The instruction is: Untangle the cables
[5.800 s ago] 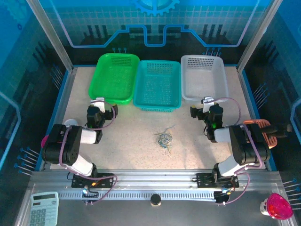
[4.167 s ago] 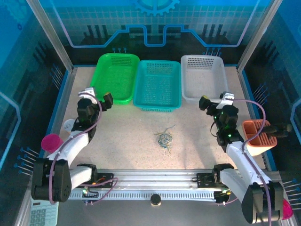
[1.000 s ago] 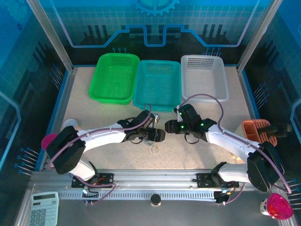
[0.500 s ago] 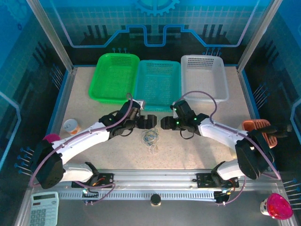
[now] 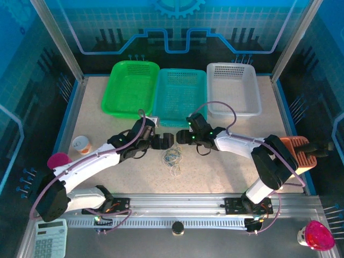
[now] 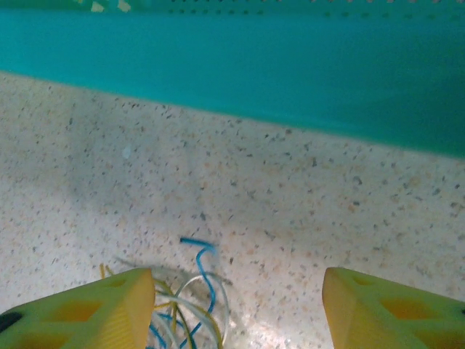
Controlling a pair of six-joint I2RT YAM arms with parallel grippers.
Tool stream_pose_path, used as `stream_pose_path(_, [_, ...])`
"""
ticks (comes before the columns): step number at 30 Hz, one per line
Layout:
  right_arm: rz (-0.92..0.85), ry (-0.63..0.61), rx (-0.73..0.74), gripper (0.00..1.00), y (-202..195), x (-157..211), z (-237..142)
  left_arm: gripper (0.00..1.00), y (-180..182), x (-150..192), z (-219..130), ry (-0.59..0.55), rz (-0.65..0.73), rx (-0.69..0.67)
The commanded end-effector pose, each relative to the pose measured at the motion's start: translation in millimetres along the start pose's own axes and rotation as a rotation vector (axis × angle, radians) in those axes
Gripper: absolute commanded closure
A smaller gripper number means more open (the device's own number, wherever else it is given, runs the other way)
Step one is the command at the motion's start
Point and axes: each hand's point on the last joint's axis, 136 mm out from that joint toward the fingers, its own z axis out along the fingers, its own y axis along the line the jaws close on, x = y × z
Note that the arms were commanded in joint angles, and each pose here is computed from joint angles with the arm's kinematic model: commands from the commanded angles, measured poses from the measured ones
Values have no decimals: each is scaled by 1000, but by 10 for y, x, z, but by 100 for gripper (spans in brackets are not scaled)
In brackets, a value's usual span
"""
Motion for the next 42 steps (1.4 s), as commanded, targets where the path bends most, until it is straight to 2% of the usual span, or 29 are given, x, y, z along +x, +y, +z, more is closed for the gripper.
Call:
stream_pose_path(1, [8, -88, 16, 38, 58, -207, 47, 1, 53, -32, -46, -25, -29, -13])
stream_pose_path(7, [13, -108, 25, 45, 59, -241, 169, 1, 27, -35, -53, -28, -41, 3])
stream_pose_path(11, [14, -100, 19, 57, 74, -235, 250, 1, 28, -28, -54, -29, -54, 7])
stream_pose_path(14, [2, -93, 3, 75, 108, -222, 284, 1, 22, -21, -63, -30, -59, 13])
stream_pose_path(17, [-20, -90, -21, 100, 164, -232, 253, 1, 34, -9, -70, -30, -60, 12])
stream_pose_path(23, [-62, -123, -64, 100, 295, -347, -61, 1, 39, 4, -86, -39, -64, 22])
stream_pose_path(29, [-119, -191, -121, 100, 544, -642, -558, 1, 15, 43, -61, -43, -56, 54])
stream_pose_path(34, [-137, -218, -199, 100, 771, -802, -903, 1, -144, 46, -49, -48, 13, 148])
stream_pose_path(42, [-135, -252, -300, 100, 1005, -903, -1299, 1, -238, -72, -50, -88, 120, 171])
